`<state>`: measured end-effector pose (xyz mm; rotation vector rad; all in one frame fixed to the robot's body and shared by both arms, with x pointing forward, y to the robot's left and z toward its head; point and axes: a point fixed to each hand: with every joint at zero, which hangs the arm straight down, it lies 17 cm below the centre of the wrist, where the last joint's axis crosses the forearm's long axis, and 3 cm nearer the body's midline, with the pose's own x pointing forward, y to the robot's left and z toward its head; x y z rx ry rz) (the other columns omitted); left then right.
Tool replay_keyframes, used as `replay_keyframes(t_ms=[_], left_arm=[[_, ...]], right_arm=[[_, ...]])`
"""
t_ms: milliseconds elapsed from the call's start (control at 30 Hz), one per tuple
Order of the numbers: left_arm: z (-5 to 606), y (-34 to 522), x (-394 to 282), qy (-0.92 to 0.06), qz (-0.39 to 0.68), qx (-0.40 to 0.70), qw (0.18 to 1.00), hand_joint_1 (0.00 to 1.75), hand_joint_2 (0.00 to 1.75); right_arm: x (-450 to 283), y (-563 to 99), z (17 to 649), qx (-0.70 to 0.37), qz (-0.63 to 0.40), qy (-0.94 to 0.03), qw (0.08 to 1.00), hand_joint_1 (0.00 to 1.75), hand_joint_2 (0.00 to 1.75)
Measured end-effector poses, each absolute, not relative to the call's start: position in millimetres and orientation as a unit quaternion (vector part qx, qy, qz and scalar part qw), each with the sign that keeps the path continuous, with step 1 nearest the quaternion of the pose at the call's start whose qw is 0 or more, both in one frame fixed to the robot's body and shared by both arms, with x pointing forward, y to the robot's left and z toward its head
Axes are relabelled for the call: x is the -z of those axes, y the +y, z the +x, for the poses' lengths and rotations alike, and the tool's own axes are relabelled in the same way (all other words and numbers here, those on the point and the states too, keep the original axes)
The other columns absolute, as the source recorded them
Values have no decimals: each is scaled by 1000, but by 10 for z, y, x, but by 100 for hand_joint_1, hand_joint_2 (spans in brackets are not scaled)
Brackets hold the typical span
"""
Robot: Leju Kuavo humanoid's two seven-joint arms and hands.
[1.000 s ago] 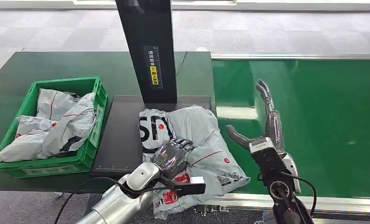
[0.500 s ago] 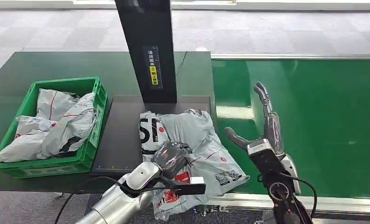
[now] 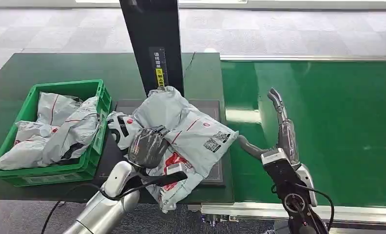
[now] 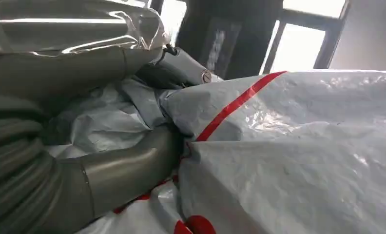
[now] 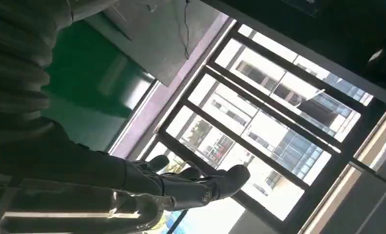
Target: Moved the parcel from conveyor to table for the left to box.
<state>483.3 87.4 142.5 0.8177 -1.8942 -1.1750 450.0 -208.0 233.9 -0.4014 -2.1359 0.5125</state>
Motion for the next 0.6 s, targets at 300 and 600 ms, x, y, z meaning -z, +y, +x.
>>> replay_keyframes(t_ms=[300, 600], left_arm=[[4666, 1541, -2311, -800, 400, 366, 256, 175, 175], [4379, 2385, -3484, -803, 516, 270, 129, 175, 175]], right_arm=[[-2340, -2154, 4495, -203, -163, -861, 437, 0, 175], [-2243, -2272, 4425, -202, -172, -859, 438, 0, 175]])
